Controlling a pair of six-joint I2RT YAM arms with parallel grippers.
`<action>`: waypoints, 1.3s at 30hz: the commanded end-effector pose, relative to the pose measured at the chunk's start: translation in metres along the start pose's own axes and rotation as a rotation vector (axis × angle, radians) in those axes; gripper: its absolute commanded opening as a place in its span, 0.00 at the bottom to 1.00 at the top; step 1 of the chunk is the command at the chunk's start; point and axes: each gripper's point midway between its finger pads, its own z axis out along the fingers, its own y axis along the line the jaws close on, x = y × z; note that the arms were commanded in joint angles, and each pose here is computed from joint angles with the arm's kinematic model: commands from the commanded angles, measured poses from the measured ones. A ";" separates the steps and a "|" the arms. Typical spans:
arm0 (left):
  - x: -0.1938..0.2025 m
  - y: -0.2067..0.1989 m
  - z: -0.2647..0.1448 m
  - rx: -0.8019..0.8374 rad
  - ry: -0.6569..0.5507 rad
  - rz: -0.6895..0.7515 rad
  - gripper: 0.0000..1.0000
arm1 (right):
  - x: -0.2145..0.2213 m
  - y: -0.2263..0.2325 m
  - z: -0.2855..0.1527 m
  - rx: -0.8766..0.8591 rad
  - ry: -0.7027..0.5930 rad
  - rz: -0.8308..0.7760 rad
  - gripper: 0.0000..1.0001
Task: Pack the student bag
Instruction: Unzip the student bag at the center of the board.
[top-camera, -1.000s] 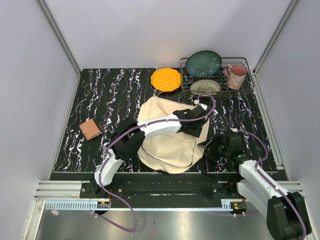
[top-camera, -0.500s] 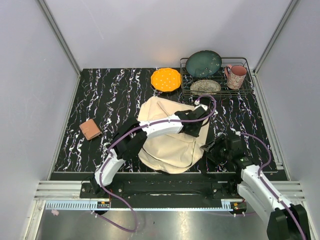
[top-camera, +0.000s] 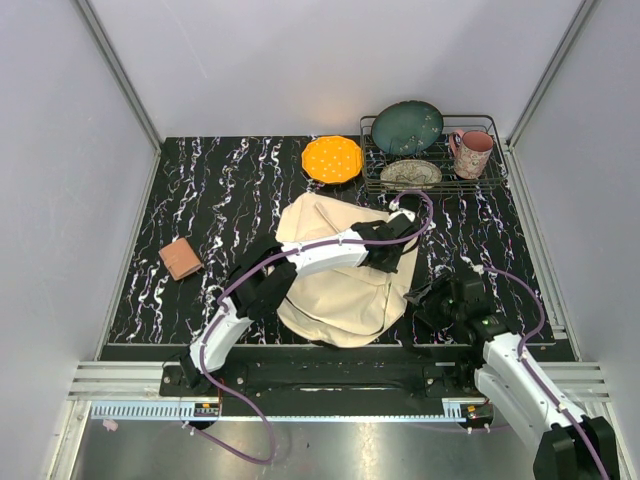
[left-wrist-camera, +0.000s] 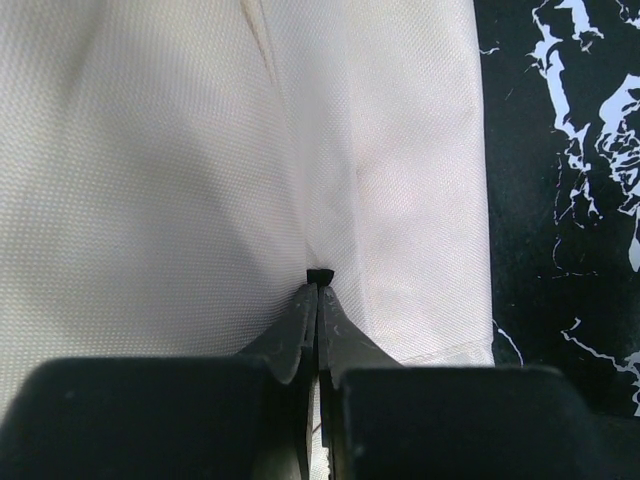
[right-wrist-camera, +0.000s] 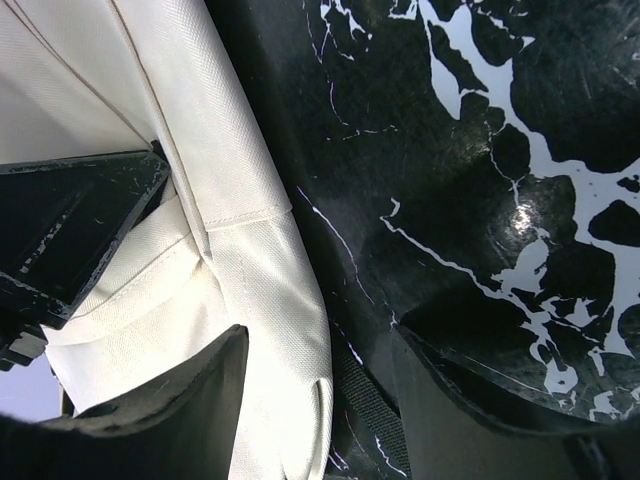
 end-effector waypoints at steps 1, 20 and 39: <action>0.011 0.035 -0.006 -0.125 0.044 0.051 0.00 | -0.003 0.008 0.000 -0.022 -0.010 -0.004 0.65; -0.034 0.040 -0.080 -0.096 -0.135 0.016 0.00 | 0.010 0.033 0.018 -0.127 0.106 -0.018 0.67; -0.040 0.053 -0.105 -0.122 -0.188 0.015 0.00 | 0.006 0.043 0.047 -0.071 0.159 -0.027 0.63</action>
